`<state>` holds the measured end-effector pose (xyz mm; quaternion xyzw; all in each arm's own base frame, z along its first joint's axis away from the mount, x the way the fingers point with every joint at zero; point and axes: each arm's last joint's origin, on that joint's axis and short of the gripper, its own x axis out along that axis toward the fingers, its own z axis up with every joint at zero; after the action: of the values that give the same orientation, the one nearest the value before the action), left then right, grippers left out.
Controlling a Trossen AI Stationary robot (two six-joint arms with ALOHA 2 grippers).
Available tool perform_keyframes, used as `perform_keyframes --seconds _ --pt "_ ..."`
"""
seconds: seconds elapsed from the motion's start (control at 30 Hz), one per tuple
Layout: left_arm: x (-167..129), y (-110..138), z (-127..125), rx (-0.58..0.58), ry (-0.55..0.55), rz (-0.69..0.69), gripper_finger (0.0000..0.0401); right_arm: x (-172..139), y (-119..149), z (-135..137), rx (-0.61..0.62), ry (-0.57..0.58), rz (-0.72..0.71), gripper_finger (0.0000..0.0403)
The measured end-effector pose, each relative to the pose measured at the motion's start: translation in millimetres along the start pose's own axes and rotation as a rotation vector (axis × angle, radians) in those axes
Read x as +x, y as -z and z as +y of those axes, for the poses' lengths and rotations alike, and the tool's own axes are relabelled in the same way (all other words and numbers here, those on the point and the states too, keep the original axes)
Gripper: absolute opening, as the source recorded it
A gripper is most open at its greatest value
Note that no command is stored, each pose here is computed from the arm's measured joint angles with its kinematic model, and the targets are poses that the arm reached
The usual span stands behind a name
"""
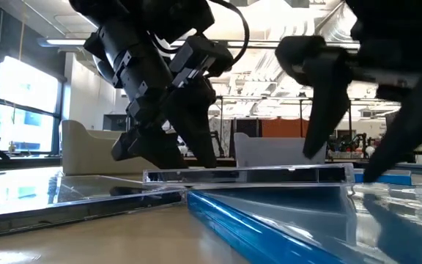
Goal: Pick & place jewel cases by type
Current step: Put the middle black CD case into the gray bin
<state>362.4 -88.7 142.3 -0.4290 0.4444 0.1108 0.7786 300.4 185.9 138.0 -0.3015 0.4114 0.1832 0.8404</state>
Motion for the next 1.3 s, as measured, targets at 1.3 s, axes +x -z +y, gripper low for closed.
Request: perform_keyframes --seconds 1.3 --pt "0.2 -6.3 -6.0 -0.039 0.077 -0.055 0.0182 4.9 -4.7 9.6 -0.187 0.415 0.068 0.0176"
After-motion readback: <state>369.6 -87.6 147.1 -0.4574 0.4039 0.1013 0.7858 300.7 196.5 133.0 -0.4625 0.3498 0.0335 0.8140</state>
